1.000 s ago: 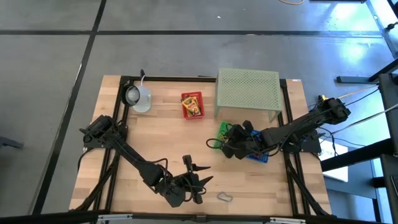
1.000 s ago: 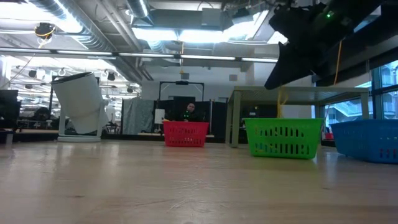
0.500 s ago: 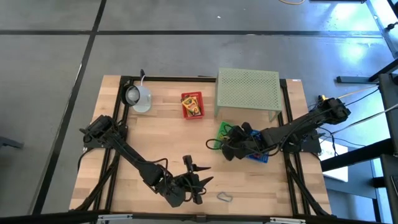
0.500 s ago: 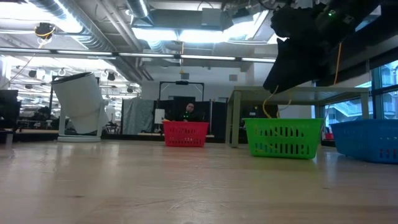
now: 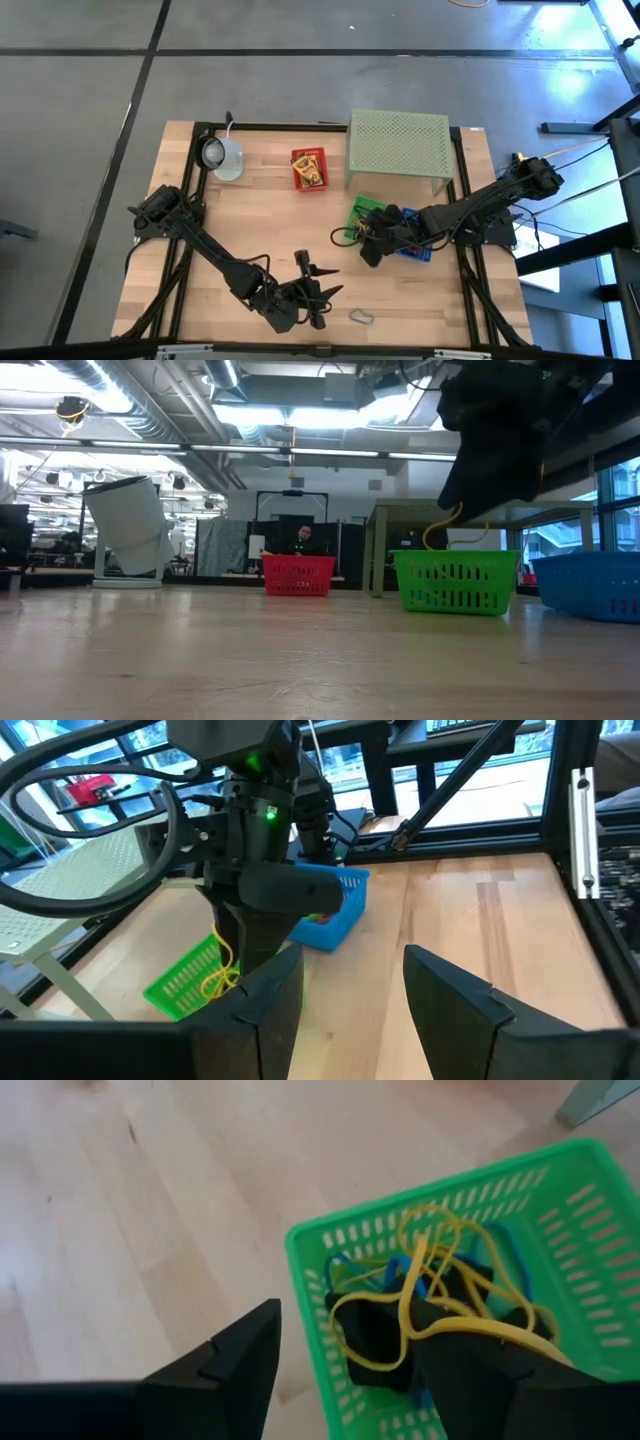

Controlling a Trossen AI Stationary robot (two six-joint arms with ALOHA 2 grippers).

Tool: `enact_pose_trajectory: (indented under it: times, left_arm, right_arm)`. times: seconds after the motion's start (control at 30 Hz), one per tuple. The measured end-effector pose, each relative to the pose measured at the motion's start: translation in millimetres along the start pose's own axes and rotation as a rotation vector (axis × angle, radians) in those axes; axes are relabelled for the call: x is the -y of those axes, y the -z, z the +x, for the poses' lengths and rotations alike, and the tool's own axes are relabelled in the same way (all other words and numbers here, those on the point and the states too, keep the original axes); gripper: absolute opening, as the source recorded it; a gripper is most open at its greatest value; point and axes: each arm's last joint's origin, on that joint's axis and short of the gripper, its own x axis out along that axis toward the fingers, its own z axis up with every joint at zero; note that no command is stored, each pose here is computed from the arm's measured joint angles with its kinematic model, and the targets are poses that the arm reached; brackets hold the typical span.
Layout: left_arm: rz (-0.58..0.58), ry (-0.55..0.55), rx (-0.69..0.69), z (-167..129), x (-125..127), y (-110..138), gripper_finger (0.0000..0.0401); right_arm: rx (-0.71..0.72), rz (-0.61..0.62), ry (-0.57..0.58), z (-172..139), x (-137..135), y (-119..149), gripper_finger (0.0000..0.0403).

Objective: Pick & Place Office Desk Supplies
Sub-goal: Put the yellow rubber band into the green bin, then put the blue rubber band into the green bin

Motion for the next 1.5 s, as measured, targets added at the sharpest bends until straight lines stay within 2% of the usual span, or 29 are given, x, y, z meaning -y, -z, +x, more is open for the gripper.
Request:
enact_pose_trajectory:
  times: [0.23,0.37,0.57,0.77,0.87,1.0,1.17,1.27,1.37,1.5]
  left_arm:
    - [-0.006,0.004,-0.008,0.0,-0.1,1.1,0.0169]
    - [0.000,0.003,-0.014,0.0,-0.2,2.0,0.0169]
    - [0.000,0.002,-0.014,0.0,-0.2,2.0,0.0169]
    - [0.000,0.002,-0.014,0.0,-0.2,2.0,0.0169]
    - [0.000,0.002,-0.014,0.0,-0.2,1.9,0.0169]
    - [0.002,0.007,-0.013,-1.7,1.1,2.1,0.0169]
    - [0.003,0.008,-0.013,-2.2,1.5,2.4,0.0169]
    - [0.003,0.008,-0.013,-2.2,1.5,2.4,0.0169]
    - [0.003,0.008,-0.013,-2.2,1.5,2.3,0.0169]
    - [0.004,0.008,-0.013,-2.2,1.5,2.3,0.0169]
  right_arm:
    - [-0.123,0.001,-0.098,-0.4,-2.8,3.6,0.0224]
    - [-0.149,-0.056,-0.126,-0.5,-3.5,4.4,0.0224]
    - [-0.041,-0.216,-0.064,-0.5,-3.2,1.5,0.0224]
    - [0.041,-0.205,-0.004,-0.5,-2.5,-1.8,0.0224]
    - [-0.024,-0.153,-0.074,-2.7,-7.4,4.1,0.0224]
    - [-0.111,-0.176,-0.196,-12.6,-24.4,24.9,0.0224]
    - [-0.090,-0.221,-0.335,-25.8,-56.7,62.3,0.0224]
    - [-0.049,-0.316,-0.423,-26.6,-75.9,86.6,0.0224]
    - [-0.009,-0.469,-0.489,-21.3,-89.0,105.8,0.0224]
    - [0.073,-0.598,-0.547,-5.2,-101.4,118.0,0.0224]
